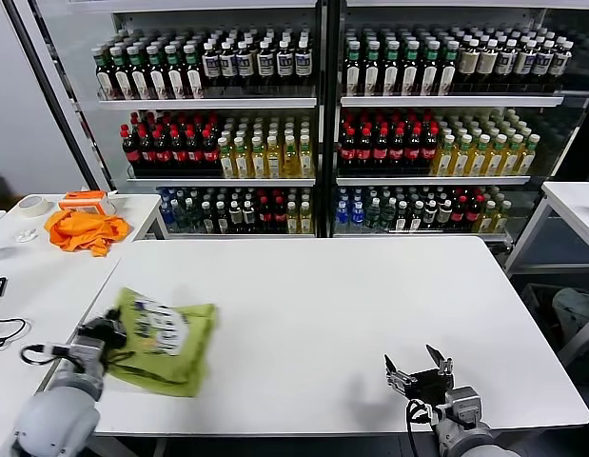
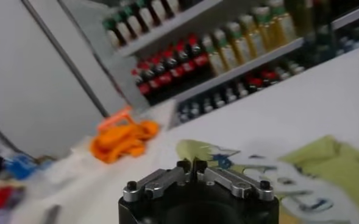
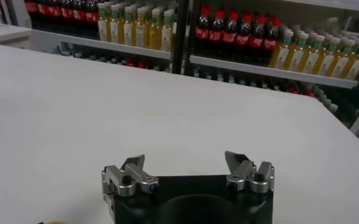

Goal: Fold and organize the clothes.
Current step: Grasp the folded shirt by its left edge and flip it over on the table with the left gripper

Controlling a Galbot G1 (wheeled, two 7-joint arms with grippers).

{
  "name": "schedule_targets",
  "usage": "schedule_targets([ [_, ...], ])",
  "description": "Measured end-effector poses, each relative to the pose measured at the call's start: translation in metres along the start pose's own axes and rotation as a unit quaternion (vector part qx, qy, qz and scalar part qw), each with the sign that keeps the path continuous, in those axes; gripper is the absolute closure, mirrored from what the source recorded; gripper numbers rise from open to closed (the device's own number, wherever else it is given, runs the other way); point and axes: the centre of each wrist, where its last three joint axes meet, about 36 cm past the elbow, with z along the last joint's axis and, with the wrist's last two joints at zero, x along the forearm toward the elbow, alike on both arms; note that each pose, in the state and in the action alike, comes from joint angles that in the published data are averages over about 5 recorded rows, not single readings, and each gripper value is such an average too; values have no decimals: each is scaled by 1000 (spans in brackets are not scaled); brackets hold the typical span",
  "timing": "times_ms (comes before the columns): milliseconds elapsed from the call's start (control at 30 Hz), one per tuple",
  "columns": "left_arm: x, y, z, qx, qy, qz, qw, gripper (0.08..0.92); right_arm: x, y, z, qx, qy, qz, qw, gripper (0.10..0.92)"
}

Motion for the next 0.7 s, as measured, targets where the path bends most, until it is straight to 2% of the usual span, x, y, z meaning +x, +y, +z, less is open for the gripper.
schedule_targets([
  [100, 6, 2, -11, -6, -17, -4, 1000, 902, 2, 0, 0, 1, -1, 1, 1000, 200],
  [200, 15, -12, -21, -1, -33, 14, 999, 902, 3, -1, -1, 3, -1, 3, 1000, 200],
  [433, 37, -74, -41, 44, -59, 111, 991, 902, 6, -4, -1, 4, -1, 11, 1000, 200],
  [700, 45, -135, -68, 120, -71, 209, 968, 902, 8, -6, 0, 3, 0, 17, 1000, 200],
])
